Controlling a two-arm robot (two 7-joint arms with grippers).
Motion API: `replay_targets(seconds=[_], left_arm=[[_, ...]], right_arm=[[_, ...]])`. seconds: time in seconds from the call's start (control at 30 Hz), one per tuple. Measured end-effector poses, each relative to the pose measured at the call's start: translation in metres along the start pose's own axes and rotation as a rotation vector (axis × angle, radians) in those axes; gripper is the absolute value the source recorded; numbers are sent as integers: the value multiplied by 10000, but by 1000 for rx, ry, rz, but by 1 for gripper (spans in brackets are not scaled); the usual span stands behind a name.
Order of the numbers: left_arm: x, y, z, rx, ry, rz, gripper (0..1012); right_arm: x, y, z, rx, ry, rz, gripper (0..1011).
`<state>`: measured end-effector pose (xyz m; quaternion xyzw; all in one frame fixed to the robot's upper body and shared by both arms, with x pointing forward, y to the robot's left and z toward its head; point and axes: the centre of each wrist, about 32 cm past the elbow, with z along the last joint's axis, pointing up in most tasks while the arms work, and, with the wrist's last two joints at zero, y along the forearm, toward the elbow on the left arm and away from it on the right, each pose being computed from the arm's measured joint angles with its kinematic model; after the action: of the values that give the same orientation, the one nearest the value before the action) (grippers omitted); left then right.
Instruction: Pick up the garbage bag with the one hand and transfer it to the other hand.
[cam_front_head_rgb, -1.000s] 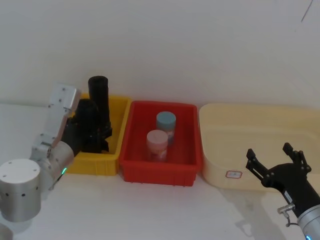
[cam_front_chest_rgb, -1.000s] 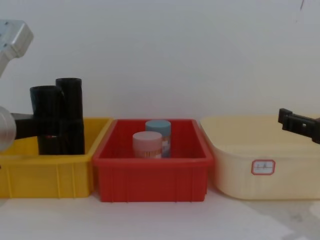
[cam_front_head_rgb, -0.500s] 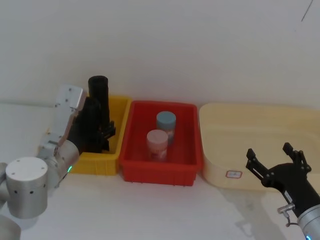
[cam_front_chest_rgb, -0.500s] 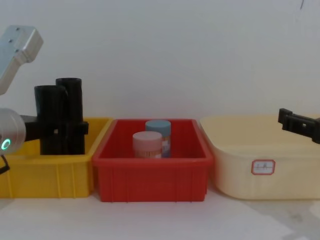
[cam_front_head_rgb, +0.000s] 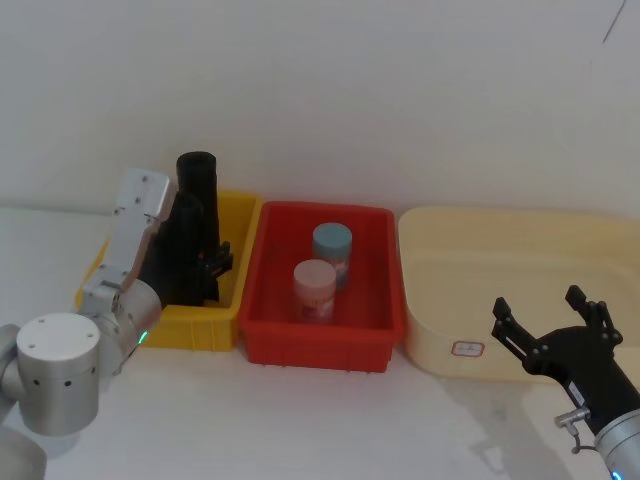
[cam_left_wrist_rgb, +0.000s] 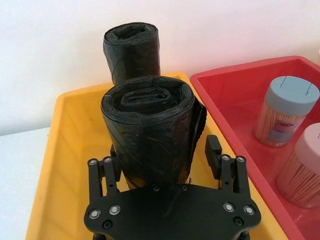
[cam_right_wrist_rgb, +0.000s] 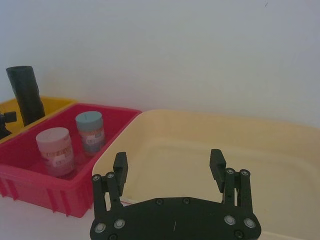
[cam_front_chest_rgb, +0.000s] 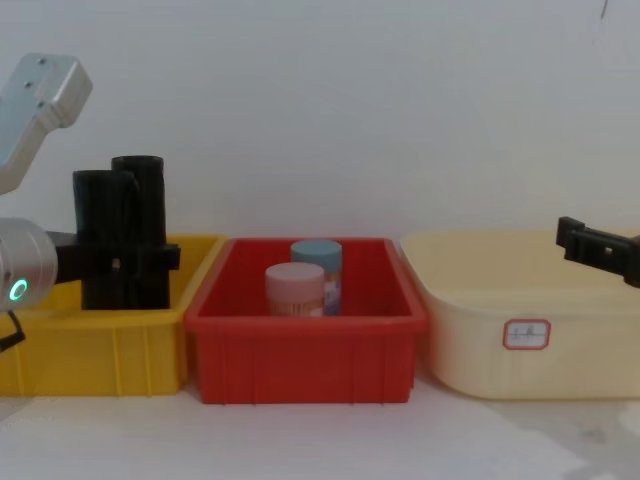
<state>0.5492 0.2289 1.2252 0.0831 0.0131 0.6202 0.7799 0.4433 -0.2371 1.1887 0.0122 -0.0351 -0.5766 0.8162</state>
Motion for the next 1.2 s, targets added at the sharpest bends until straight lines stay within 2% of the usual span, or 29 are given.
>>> replay_targets(seconds=[0.33,0.37,0.4,0.53,0.87,1.2], left_arm=[[-3,-9,-1,0,-1,0,790],[-3,-9,-2,0,-1,0,714],[-3,-10,-2,0,-1,0,714],[-5,-11,-2,0,-1,0,587],[-6,-14,-1,-1,-1,0,508],[-5,-15,-2,0,-1,0,457]], right_arm=[[1,14,2,0,-2,4,1004],[0,20,4,0,-3,6,1004],[1,27,6,0,-4,9,1004],[2,77,24,-1,-12,30,1004],[-26,325,118,-11,-38,137,1004],[-179,701,282,-47,-44,273,1004]])
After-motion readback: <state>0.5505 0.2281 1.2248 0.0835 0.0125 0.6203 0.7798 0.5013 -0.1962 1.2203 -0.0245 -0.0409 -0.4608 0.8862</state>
